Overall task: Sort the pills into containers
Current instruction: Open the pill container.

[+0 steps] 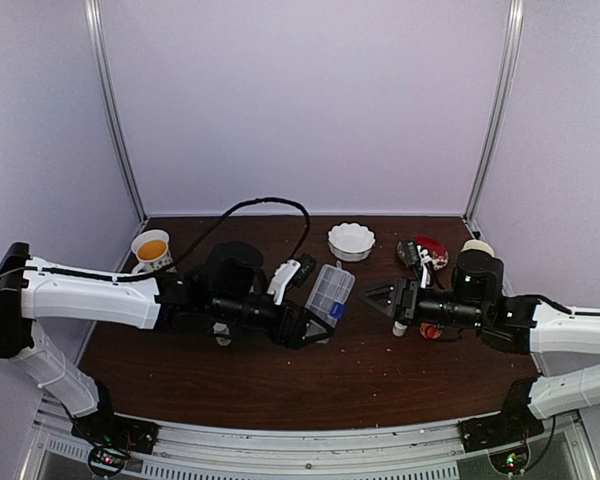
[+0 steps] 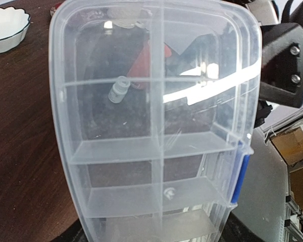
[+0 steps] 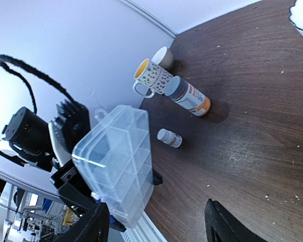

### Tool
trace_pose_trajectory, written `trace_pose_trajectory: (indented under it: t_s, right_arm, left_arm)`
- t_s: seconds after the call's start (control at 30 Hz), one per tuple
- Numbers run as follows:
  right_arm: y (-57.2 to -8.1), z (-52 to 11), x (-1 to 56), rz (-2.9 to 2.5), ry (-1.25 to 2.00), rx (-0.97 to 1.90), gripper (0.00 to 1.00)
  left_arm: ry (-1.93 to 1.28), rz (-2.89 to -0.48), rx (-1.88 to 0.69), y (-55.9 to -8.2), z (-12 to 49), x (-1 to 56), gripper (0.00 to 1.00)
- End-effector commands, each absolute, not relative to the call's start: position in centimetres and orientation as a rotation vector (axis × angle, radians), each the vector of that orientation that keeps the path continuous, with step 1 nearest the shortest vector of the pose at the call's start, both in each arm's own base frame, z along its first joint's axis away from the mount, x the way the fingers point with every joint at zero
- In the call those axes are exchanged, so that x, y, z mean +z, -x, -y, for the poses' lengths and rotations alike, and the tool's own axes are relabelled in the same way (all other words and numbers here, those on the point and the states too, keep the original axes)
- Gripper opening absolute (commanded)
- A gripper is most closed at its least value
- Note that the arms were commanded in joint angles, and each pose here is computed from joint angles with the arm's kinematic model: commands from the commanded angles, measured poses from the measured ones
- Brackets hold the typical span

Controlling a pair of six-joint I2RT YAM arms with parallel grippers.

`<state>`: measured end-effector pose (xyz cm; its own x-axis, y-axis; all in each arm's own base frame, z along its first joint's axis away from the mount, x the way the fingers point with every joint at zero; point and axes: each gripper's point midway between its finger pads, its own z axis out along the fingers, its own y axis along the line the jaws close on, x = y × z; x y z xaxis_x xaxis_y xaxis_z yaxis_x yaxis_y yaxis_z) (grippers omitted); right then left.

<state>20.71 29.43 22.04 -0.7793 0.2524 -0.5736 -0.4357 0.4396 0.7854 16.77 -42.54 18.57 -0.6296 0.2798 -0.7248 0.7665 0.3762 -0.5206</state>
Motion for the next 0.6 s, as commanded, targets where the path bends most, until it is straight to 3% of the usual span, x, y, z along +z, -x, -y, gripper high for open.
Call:
trace_pose_trajectory:
  t_s: [0.0,0.13,0.57]
  right_arm:
    - [-18.8,-31.4,24.6,-1.949,0.289,1.549,0.69]
    - [-18.0,-32.6,25.1,-1.944,0.321,1.614,0.74]
    - [-16.7,-34.7,26.0,-1.933,0.394,1.674,0.68]
  left_arm:
    - [-0.881,-2.055,-1.158,-18.0,42.9,20.4,0.66]
    - [-0.871,-2.06,-1.154,-18.1,43.0,20.2,0.66]
    - [-0.85,-2.107,-1.076,-19.1,43.0,19.0,0.66]
